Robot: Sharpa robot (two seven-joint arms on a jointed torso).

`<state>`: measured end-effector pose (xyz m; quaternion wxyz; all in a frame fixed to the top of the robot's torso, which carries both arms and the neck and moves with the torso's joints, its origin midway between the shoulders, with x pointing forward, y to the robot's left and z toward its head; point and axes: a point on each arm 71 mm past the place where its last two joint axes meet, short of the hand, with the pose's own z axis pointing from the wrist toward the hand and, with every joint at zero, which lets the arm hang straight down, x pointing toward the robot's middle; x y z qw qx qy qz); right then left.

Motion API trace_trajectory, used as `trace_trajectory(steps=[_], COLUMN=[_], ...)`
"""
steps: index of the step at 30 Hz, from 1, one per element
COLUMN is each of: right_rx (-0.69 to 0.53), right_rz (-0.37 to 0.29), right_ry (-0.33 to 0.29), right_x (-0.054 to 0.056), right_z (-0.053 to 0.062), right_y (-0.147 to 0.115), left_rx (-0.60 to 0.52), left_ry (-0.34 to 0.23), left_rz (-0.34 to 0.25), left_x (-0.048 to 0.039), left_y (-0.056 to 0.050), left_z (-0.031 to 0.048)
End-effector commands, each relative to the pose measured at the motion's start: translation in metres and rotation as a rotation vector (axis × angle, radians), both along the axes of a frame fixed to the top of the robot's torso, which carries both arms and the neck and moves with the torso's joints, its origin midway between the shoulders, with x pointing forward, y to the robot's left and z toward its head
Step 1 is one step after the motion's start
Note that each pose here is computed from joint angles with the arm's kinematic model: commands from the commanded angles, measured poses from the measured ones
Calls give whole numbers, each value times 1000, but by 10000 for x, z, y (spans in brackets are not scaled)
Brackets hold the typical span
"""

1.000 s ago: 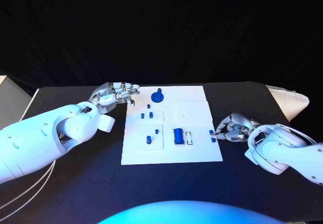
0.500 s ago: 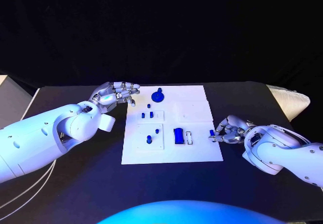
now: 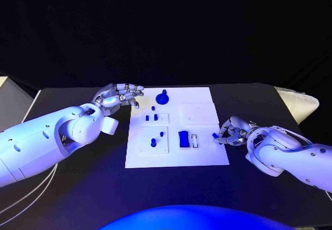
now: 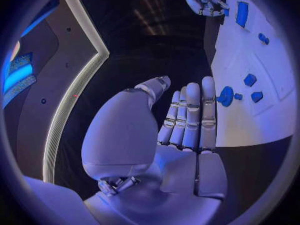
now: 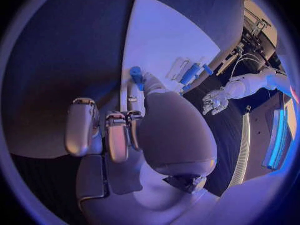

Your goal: Assemble the parts on the task board

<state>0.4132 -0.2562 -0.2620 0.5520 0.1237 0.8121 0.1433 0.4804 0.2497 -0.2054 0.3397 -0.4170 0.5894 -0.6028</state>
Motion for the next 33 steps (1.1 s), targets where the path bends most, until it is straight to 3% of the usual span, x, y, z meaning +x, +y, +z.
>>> trace_trajectory(steps=[1, 14, 24, 33], right_rx=[-43, 51, 174, 224], right_rz=[3, -30, -21, -2], right_ry=[30, 29, 19, 48], right_x=[-41, -109, -179, -202], right_z=[-90, -46, 134, 162], right_y=[-8, 50, 225, 381], left_rx=[-14, -14, -14, -13], left_ry=[-5, -5, -5, -5], left_rz=[-13, -13, -13, -12], left_x=[-6, -7, -8, -11], left_y=[-18, -16, -19, -12], left_z=[10, 10, 11, 13])
